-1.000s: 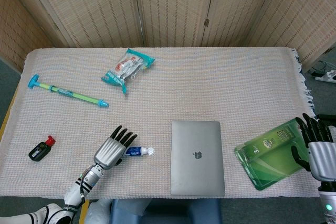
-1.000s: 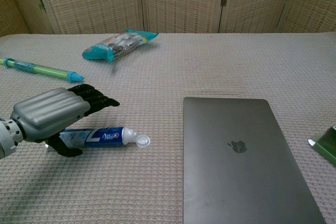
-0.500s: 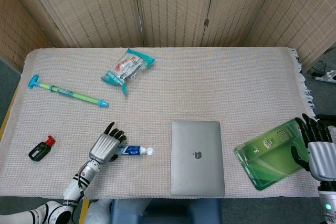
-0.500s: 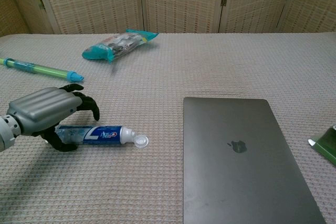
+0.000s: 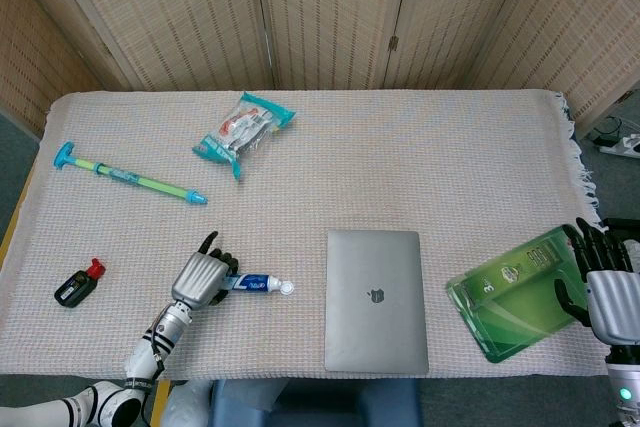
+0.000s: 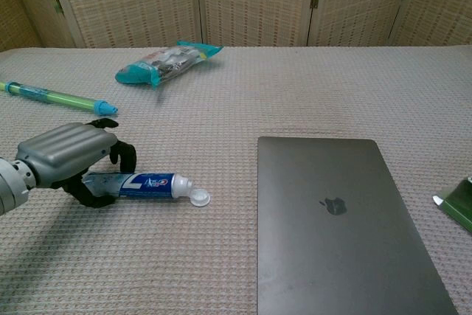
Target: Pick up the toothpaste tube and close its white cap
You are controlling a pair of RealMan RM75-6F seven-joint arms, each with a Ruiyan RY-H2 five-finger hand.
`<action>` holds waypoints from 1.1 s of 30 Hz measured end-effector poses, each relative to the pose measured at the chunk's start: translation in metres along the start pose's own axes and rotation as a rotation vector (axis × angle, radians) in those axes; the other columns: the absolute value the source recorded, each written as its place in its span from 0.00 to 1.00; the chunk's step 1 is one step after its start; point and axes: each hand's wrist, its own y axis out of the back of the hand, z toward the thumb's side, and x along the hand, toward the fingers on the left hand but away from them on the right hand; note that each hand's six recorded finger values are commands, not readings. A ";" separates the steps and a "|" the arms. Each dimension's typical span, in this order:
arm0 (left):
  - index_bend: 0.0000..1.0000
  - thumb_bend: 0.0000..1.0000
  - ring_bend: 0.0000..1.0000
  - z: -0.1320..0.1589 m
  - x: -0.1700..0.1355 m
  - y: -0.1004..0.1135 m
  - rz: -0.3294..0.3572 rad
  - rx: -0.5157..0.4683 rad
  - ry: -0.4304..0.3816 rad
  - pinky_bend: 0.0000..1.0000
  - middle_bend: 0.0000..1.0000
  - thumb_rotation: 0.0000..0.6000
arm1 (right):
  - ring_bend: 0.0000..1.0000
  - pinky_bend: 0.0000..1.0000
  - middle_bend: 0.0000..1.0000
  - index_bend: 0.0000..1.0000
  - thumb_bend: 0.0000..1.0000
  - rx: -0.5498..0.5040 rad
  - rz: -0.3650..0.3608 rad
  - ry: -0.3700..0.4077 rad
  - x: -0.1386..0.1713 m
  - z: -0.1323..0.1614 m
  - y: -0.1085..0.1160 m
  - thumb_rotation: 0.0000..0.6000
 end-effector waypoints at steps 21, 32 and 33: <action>0.74 0.70 0.64 -0.014 0.001 0.028 0.181 -0.228 -0.041 0.41 0.75 1.00 | 0.07 0.05 0.03 0.00 0.48 -0.064 0.018 0.152 -0.014 0.043 0.014 1.00; 0.73 0.70 0.64 0.000 -0.008 0.099 0.309 -0.464 -0.187 0.39 0.76 1.00 | 0.00 0.00 0.00 0.00 0.34 -0.161 0.066 0.512 -0.054 0.156 0.038 1.00; 0.73 0.70 0.64 0.003 -0.009 0.103 0.313 -0.473 -0.198 0.39 0.76 1.00 | 0.00 0.00 0.00 0.00 0.34 -0.159 0.071 0.536 -0.056 0.165 0.038 1.00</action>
